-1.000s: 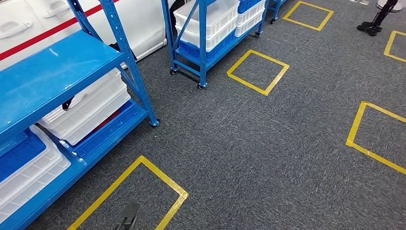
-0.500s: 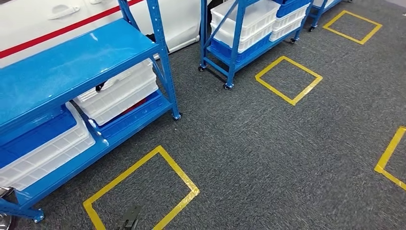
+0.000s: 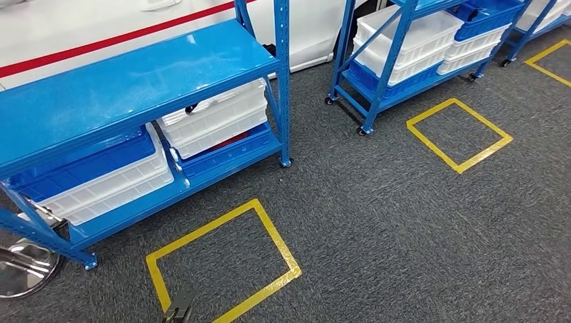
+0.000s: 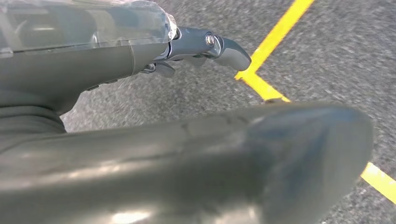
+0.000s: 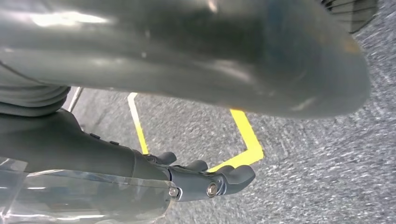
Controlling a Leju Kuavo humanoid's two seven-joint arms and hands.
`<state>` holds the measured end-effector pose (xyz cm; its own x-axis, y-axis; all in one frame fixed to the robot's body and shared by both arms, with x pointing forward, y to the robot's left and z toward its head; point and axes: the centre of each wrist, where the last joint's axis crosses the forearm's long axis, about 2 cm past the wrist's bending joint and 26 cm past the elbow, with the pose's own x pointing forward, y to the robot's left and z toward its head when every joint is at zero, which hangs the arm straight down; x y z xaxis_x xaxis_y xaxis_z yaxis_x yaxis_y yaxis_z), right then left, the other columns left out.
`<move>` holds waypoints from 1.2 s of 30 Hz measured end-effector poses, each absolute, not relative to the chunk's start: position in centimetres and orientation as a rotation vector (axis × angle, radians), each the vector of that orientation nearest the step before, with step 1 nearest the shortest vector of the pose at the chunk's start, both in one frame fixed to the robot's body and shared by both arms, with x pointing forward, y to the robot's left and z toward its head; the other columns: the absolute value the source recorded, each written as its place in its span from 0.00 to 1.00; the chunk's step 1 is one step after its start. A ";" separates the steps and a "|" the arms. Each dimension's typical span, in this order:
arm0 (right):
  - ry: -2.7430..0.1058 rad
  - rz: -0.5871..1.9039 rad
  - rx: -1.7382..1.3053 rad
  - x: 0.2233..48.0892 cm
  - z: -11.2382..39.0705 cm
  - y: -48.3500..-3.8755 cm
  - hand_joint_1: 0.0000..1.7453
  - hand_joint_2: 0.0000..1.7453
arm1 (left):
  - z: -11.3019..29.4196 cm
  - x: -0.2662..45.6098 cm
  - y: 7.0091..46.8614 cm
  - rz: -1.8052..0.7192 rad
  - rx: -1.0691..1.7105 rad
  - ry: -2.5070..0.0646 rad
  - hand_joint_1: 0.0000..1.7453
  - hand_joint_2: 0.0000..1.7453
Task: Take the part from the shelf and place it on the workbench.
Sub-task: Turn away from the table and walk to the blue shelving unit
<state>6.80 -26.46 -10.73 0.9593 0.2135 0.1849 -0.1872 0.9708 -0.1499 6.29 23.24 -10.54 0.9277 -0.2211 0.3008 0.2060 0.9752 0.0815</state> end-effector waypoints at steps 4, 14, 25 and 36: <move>-0.200 0.210 -0.126 7.1 -10.7 -26.3 0.00 0.00 | -10.6 5.8 23.5 -0.210 0.061 -0.305 0.00 0.00; -0.194 0.219 -0.119 6.7 -10.7 -25.8 0.00 0.00 | -10.6 6.0 23.9 -0.221 0.093 -0.319 0.00 0.00; -0.193 0.212 -0.110 6.4 -10.7 -25.3 0.00 0.00 | -10.6 6.5 23.9 -0.230 0.107 -0.319 0.00 0.00; -0.205 0.218 -0.105 6.7 -10.6 -24.9 0.00 0.00 | -10.6 6.5 24.0 -0.231 0.136 -0.316 0.00 1.00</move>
<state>6.72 -24.95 -10.64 0.9555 0.2254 0.1902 -0.2042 0.9709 -0.1250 6.52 23.96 -10.55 0.9245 -0.2458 0.2915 0.2034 0.9646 0.1681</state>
